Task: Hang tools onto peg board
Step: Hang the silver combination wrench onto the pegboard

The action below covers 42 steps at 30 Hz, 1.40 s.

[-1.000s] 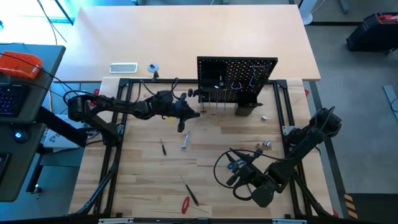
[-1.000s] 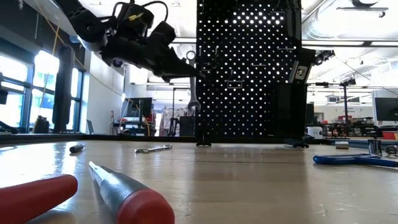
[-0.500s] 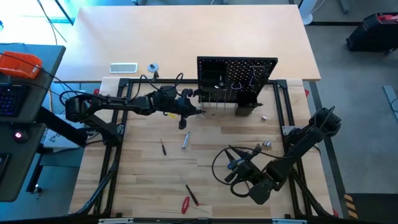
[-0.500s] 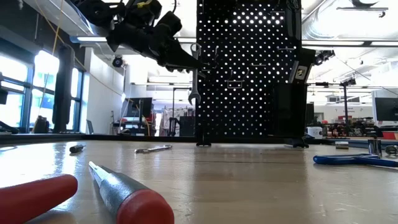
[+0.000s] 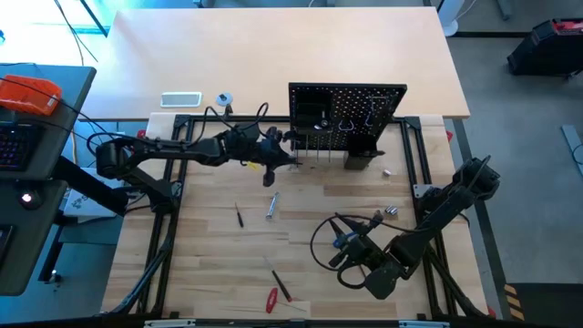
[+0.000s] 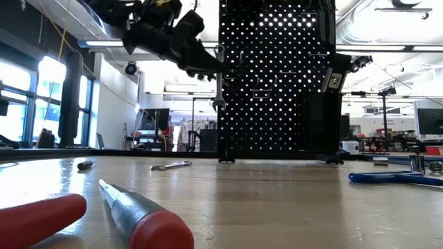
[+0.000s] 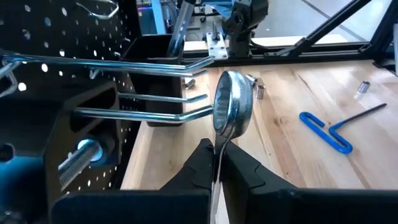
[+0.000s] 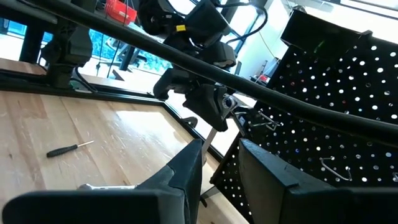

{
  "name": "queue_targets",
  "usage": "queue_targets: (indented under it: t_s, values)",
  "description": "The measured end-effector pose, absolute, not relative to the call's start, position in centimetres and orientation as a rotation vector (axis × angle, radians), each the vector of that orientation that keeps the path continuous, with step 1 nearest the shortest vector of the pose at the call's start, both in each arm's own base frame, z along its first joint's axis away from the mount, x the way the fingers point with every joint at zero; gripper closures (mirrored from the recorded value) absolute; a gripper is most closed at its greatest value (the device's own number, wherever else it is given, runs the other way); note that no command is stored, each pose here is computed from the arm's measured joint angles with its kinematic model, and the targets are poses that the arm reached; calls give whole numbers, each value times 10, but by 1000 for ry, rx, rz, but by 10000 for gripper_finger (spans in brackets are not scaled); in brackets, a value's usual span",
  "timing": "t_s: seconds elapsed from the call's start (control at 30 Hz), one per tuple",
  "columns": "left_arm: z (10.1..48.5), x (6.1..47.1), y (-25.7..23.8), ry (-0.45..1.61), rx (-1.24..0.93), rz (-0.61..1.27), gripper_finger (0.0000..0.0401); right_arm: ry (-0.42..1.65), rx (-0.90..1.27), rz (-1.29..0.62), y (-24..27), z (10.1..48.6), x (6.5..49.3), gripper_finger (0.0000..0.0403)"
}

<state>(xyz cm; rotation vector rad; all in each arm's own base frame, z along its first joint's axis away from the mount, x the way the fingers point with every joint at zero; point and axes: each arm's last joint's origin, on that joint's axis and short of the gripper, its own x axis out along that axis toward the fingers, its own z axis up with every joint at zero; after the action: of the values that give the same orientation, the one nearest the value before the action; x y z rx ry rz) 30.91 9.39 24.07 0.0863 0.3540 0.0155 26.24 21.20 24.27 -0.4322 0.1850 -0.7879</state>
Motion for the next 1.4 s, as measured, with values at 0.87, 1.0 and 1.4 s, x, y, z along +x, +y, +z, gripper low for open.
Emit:
queue_targets:
  t_s: [0.87, 1.0, 1.4]
  values:
    - [240, 310, 93, 392, 69, 15, 399, 187, -432, -796, 210, 243, 264, 304]
    - [238, 312, 93, 393, 66, 7, 399, 188, -432, -800, 209, 243, 265, 304]
    - [240, 326, 99, 391, 75, 25, 399, 188, -425, -805, 207, 243, 267, 304]
